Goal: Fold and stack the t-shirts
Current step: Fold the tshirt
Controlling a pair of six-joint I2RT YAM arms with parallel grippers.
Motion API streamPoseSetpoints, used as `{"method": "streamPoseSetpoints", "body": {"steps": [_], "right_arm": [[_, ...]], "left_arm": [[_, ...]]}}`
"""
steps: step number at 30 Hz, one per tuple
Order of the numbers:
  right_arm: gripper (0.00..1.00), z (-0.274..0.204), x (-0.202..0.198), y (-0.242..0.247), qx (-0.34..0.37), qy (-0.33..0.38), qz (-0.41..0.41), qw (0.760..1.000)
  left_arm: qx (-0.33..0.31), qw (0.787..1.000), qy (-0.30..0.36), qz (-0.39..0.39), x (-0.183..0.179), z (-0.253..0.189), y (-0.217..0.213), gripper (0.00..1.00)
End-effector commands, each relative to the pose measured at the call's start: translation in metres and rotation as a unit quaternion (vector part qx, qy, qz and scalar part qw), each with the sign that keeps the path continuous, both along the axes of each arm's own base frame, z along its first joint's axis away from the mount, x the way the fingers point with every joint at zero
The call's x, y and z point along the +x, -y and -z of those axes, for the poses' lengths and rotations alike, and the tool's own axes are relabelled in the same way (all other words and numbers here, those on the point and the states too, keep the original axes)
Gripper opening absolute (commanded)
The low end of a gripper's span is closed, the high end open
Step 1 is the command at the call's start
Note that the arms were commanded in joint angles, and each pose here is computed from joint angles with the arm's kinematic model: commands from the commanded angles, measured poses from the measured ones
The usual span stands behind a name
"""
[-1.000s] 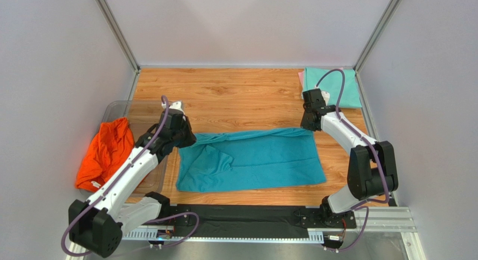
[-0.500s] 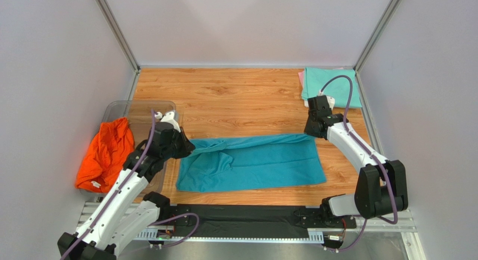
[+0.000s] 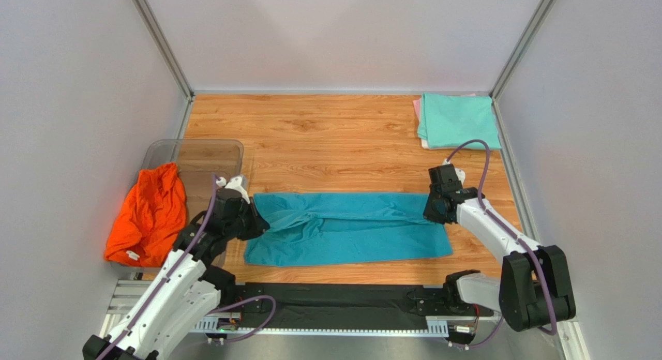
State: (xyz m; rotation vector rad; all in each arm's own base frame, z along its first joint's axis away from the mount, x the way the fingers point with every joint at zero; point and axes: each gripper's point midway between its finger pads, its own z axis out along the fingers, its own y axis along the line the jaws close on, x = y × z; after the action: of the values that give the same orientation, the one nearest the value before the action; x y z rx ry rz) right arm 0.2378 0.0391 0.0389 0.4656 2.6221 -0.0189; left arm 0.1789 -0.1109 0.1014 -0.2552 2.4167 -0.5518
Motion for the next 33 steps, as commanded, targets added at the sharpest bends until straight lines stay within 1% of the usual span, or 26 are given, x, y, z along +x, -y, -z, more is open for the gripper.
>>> {"method": "streamPoseSetpoints", "body": {"steps": [1,3,4,6,7,8,9,10,11,12,14,15,16,17,18,21,22,23,25,26,27,28,29,31,32,33], "right_arm": [[0.1,0.002,-0.002,0.0,0.011,0.009,0.028,1.0],[0.14,0.003,-0.006,0.001,0.009,0.007,0.031,0.999],[0.23,0.003,-0.007,0.002,0.01,0.007,0.036,0.999],[0.27,-0.003,-0.008,0.004,0.007,0.012,0.043,0.999],[0.35,-0.005,-0.008,0.004,0.009,0.015,0.048,0.999],[0.39,-0.009,-0.008,0.005,0.008,0.018,0.052,0.998],[0.42,-0.012,-0.01,0.006,0.007,0.017,0.052,0.998],[0.46,-0.02,-0.008,0.006,0.01,0.032,0.052,0.998],[0.48,-0.025,-0.007,0.006,0.01,0.039,0.054,0.998],[0.48,-0.028,-0.01,0.009,0.005,0.039,0.056,0.998],[0.57,-0.042,-0.007,0.012,0.0,0.06,0.053,0.997],[0.62,-0.045,-0.009,0.013,-0.002,0.061,0.053,0.997],[0.74,-0.054,-0.006,0.012,0.002,0.075,0.05,0.996],[0.84,-0.057,-0.005,0.007,0.014,0.079,0.042,0.996],[1.0,-0.061,-0.004,0.004,0.021,0.083,0.033,0.996],[1.0,-0.073,0.002,-0.01,0.052,0.105,0.001,0.993],[1.0,-0.075,0.005,-0.012,0.055,0.113,-0.009,0.992],[1.0,-0.077,0.007,-0.017,0.063,0.115,-0.022,0.991],[1.0,-0.081,0.016,-0.025,0.071,0.126,-0.048,0.988],[1.0,-0.083,0.019,-0.029,0.079,0.129,-0.059,0.987],[1.0,-0.082,0.026,-0.042,0.102,0.128,-0.082,0.983],[1.0,-0.08,0.028,-0.047,0.107,0.124,-0.094,0.982],[1.0,-0.078,0.031,-0.05,0.11,0.118,-0.099,0.982],[1.0,-0.063,0.036,-0.055,0.102,0.087,-0.102,0.986],[1.0,-0.056,0.037,-0.056,0.097,0.075,-0.101,0.987],[1.0,-0.05,0.038,-0.06,0.093,0.068,-0.107,0.988]], "left_arm": [[-0.02,1.0,-0.01,0.001,-0.006,0.002,0.005,0.02],[-0.027,1.0,-0.014,0.0,-0.009,0.004,0.006,0.03],[-0.034,0.999,-0.019,0.003,-0.011,0.005,0.008,0.08],[-0.045,0.999,-0.025,-0.001,-0.014,0.007,0.01,0.15],[-0.052,0.998,-0.03,0.003,-0.017,0.007,0.013,0.2],[-0.056,0.998,-0.033,0.002,-0.019,0.008,0.013,0.24],[-0.064,0.997,-0.033,0.002,-0.021,0.006,0.015,0.34],[-0.065,0.997,-0.036,0.003,-0.024,0.007,0.015,0.4],[-0.069,0.997,-0.036,0.001,-0.025,0.005,0.015,0.49],[-0.071,0.997,-0.03,-0.004,-0.025,0.001,0.014,0.61],[-0.071,0.997,-0.028,-0.004,-0.027,-0.003,0.012,0.72],[-0.073,0.997,-0.023,-0.003,-0.026,-0.008,0.013,0.79],[-0.072,0.997,-0.019,0.0,-0.026,-0.01,0.013,0.89],[-0.073,0.997,-0.018,0.0,-0.026,-0.011,0.013,0.91],[-0.076,0.997,-0.02,0.004,-0.025,-0.015,0.015,0.92],[-0.09,0.996,-0.024,0.017,-0.021,-0.019,0.024,0.96],[-0.099,0.995,-0.012,0.021,-0.015,-0.024,0.028,0.98],[-0.109,0.994,-0.014,0.017,-0.011,-0.025,0.032,0.98],[-0.14,0.989,0.005,0.036,-0.002,-0.033,0.045,1.0],[-0.147,0.988,-0.001,0.039,0.001,-0.031,0.05,1.0],[-0.156,0.987,-0.007,0.043,0.002,-0.029,0.054,1.0],[-0.162,0.986,0.004,0.051,0.008,-0.033,0.06,1.0],[-0.162,0.985,0.0,0.053,0.01,-0.031,0.062,1.0],[-0.162,0.985,-0.016,0.064,0.015,-0.023,0.072,1.0],[-0.156,0.985,-0.037,0.066,0.016,-0.012,0.076,1.0],[-0.164,0.983,-0.037,0.078,0.018,-0.013,0.082,1.0]]}}
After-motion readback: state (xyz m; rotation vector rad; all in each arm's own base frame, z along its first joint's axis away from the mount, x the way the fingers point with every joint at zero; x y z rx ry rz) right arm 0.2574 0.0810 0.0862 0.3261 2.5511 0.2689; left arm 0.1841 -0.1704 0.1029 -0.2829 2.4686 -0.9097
